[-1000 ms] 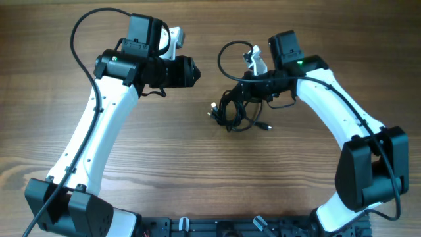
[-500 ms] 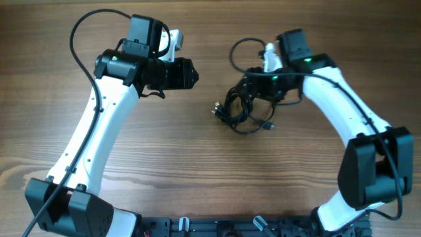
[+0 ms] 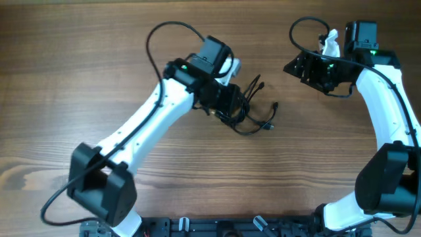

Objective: Untangle cables

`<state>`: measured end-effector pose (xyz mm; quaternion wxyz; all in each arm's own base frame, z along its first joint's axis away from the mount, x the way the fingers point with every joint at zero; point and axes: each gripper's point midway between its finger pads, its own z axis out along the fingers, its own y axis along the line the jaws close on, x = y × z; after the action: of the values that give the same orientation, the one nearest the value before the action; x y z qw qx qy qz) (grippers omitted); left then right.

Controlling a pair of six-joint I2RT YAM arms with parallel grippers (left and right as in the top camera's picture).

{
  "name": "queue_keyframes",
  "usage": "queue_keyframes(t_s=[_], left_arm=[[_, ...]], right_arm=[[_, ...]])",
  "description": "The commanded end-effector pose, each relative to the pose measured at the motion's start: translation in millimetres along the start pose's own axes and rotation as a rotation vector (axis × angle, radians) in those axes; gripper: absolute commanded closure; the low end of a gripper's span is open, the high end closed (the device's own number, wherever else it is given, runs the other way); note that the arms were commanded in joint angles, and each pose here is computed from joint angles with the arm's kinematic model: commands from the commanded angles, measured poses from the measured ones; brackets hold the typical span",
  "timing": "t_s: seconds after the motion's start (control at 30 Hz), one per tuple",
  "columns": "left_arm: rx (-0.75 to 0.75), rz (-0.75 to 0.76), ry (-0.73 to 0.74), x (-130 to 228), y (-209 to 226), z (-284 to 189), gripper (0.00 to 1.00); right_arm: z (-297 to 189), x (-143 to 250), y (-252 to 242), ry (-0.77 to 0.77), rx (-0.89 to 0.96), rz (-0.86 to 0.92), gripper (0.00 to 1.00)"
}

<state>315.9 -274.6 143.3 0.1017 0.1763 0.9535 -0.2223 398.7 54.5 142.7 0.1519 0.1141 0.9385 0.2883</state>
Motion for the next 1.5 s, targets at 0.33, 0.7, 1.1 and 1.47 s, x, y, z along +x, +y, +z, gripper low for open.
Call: queue_keyframes(t_s=[0.33, 0.7, 1.1, 1.47], left_arm=[[-0.030, -0.155, 0.015, -0.9, -3.8, 35.2, 0.55], [-0.064, -0.352, -0.146, -36.7, 4.5, 38.3, 0.44], [-0.024, -0.415, -0.200, -58.2, 5.7, 64.9, 0.36], [-0.040, -0.422, -0.174, -54.8, 13.2, 84.1, 0.45]], right_arm=[[-8.8, -2.0, 8.8, -0.014, -0.009, -0.136, 0.23], [-8.8, -2.0, 8.7, -0.014, -0.009, -0.137, 0.23], [-8.7, -2.5, 5.9, -0.017, 0.006, -0.136, 0.22], [-8.7, -3.3, 4.1, -0.020, 0.018, -0.136, 0.22]])
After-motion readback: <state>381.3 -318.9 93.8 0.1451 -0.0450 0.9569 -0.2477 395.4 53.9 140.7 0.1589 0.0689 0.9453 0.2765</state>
